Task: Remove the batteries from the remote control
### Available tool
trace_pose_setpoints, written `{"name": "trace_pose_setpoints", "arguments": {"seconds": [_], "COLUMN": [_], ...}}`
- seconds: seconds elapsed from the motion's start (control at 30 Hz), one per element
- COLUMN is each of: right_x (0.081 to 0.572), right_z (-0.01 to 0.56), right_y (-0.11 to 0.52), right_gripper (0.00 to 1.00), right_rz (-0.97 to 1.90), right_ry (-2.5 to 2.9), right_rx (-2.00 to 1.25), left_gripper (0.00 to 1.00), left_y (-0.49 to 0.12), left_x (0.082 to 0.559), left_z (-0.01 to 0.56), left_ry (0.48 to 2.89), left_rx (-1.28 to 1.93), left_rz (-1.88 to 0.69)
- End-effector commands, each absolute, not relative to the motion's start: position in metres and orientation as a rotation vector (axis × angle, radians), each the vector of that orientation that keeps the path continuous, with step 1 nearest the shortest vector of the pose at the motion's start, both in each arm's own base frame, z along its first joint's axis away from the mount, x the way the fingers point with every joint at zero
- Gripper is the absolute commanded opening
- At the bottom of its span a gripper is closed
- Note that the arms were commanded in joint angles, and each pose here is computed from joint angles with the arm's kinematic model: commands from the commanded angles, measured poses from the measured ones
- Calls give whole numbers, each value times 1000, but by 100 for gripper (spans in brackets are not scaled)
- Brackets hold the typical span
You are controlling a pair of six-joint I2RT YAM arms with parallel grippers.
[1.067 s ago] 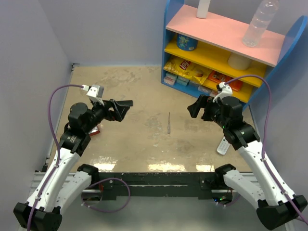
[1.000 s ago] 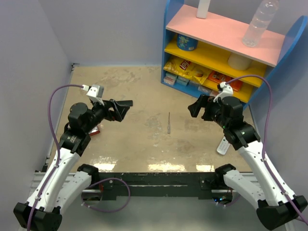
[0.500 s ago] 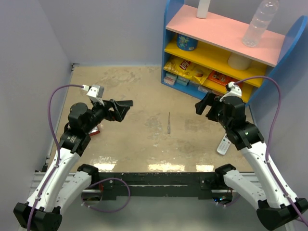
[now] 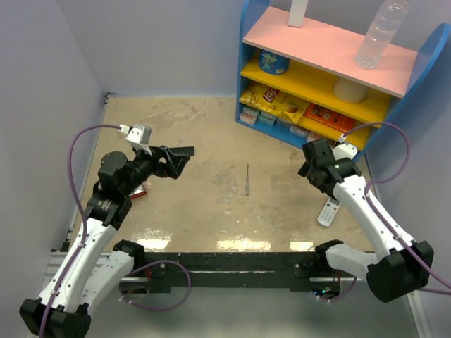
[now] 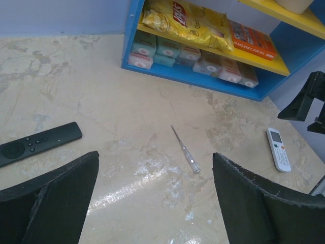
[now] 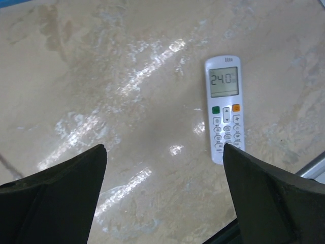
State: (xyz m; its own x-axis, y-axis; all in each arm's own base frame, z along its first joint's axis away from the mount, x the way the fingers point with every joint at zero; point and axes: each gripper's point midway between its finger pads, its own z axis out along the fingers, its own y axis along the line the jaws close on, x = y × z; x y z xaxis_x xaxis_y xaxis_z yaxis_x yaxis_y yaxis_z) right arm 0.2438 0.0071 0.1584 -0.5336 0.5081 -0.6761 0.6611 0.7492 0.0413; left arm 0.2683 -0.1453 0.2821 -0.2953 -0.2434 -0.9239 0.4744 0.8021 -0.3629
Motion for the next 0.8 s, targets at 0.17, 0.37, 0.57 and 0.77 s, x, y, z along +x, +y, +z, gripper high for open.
{"name": "trace_pose_setpoints", "arguments": {"seconds": [0.17, 0.37, 0.57, 0.77], "right_x": [232, 235, 238, 230], "right_z": [120, 83, 56, 36], "right_y": [-49, -51, -57, -73], "right_gripper": [98, 98, 98, 98], "right_rz": [-601, -580, -579, -573], "right_ry": [2222, 2288, 2355, 2398], "right_rx": [1080, 1190, 1229, 1285], "left_gripper": [96, 95, 95, 95], "left_y": [-150, -149, -141, -137], "left_x": [264, 270, 275, 277], "left_z": [293, 284, 280, 279], "left_ry": [1679, 1709, 1715, 1715], "left_rx": [197, 184, 140, 119], "left_rz": [-746, -733, -687, -663]}}
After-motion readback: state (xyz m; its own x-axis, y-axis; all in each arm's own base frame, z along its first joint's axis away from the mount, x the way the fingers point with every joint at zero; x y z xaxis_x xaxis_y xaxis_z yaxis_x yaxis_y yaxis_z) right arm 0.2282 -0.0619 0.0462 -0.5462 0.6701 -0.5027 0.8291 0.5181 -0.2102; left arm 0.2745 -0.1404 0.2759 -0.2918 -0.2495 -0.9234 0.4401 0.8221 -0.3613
